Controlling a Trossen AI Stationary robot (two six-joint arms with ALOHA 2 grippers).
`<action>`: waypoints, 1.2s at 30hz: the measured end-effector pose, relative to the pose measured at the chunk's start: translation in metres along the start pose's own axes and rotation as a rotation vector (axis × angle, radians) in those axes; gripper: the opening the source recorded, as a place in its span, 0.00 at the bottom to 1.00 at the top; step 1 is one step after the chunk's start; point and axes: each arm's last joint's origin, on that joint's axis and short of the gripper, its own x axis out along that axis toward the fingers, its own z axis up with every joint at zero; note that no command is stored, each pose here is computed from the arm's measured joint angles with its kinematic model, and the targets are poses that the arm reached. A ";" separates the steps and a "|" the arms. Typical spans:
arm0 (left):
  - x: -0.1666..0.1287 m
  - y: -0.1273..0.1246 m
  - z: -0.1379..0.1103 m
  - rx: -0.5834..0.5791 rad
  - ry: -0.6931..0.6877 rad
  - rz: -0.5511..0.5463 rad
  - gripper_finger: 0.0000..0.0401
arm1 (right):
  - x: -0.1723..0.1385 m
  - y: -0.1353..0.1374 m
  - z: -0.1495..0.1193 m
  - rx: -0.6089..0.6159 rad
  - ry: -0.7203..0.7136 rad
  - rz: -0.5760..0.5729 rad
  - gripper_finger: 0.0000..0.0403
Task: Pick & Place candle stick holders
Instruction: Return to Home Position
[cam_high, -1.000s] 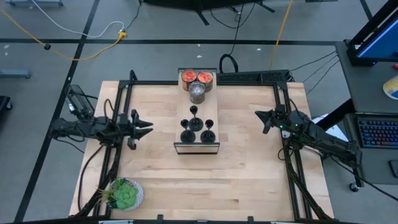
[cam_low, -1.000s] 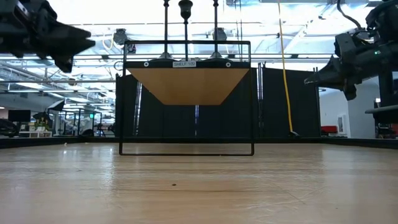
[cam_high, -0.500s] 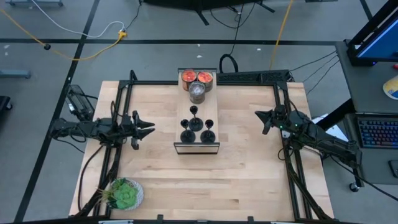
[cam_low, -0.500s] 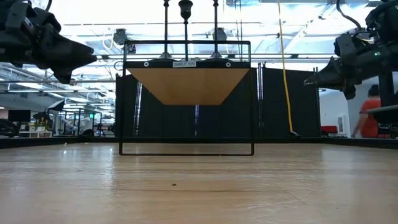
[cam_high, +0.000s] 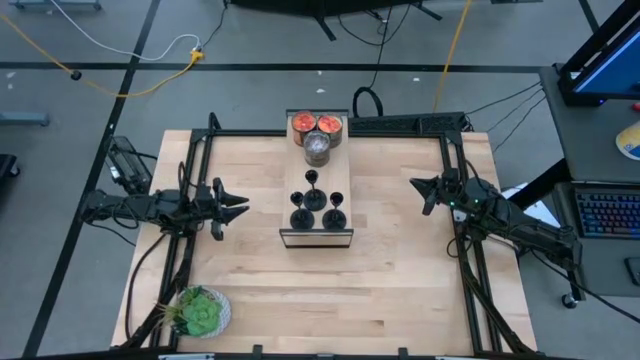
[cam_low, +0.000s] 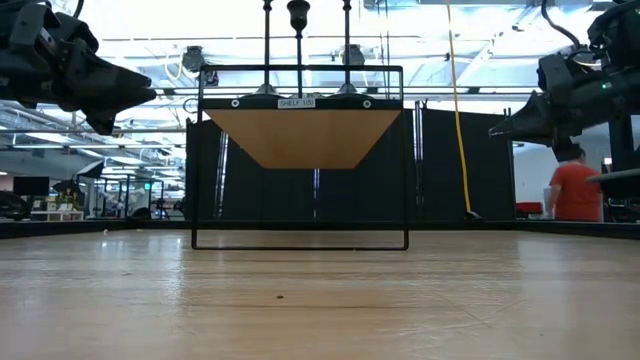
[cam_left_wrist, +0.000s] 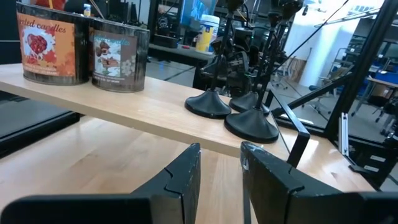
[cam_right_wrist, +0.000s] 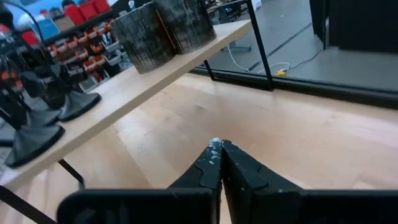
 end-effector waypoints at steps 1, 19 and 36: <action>0.000 0.000 0.000 0.000 0.000 0.000 0.30 | 0.000 0.000 0.000 0.014 0.000 0.000 0.01; 0.000 0.000 0.000 0.000 -0.003 -0.001 0.30 | 0.000 0.000 0.000 0.011 0.000 0.001 0.01; 0.000 0.000 0.001 -0.001 -0.005 -0.003 0.30 | 0.000 0.000 0.000 0.011 0.000 0.001 0.01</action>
